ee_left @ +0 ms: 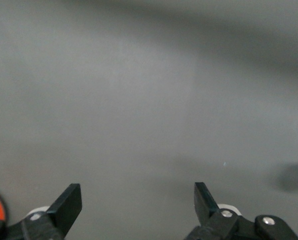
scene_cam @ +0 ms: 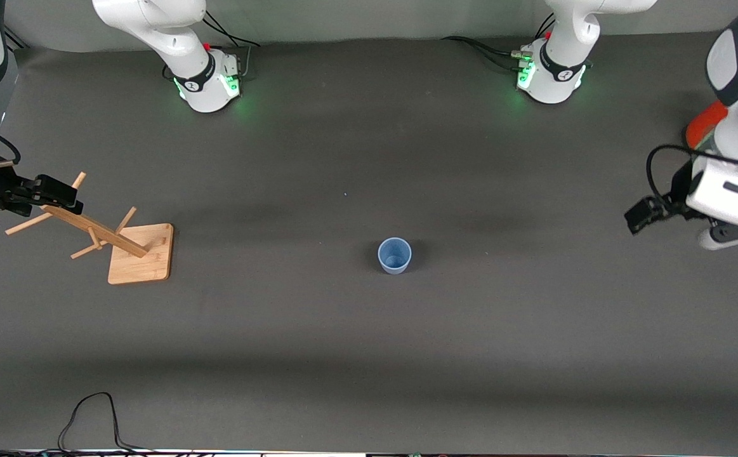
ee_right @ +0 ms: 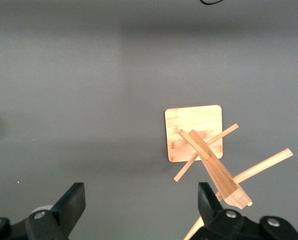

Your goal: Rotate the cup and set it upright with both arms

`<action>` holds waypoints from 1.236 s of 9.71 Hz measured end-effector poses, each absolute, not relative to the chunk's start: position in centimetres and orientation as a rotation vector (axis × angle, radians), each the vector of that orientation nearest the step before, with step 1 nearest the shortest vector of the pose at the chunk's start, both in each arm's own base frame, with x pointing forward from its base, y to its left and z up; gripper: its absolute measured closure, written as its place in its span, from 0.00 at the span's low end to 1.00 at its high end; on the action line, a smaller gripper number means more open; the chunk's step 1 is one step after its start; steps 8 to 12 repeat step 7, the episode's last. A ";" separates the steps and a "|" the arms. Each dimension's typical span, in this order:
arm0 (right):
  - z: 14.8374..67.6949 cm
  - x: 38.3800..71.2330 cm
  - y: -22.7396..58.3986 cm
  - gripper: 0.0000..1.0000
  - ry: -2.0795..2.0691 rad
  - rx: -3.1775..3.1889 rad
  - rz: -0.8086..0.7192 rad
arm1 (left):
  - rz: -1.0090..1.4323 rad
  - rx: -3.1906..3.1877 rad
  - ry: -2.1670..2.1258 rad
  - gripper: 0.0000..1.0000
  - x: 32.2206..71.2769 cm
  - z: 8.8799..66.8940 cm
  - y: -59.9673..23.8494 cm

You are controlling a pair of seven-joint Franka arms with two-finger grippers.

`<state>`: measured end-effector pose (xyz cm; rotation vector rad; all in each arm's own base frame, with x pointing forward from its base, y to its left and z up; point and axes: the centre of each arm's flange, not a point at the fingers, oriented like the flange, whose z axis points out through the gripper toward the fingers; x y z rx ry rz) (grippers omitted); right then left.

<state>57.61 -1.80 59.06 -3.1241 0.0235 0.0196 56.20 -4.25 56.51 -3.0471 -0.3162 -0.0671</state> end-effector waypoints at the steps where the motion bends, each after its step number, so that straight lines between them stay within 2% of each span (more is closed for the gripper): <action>1: 59.1 57.6 -1.8 0.00 0.024 -3.124 0.020 | -0.035 -3.047 -0.282 0.00 55.1 57.8 -3.6; 5: 59.1 57.6 -1.8 0.00 0.023 -3.124 0.020 | -0.030 -3.063 -0.046 0.00 54.4 60.1 -3.4; 12: 59.1 57.6 -1.8 0.00 0.023 -3.124 0.020 | -0.030 -3.072 -0.022 0.00 54.5 60.1 -3.8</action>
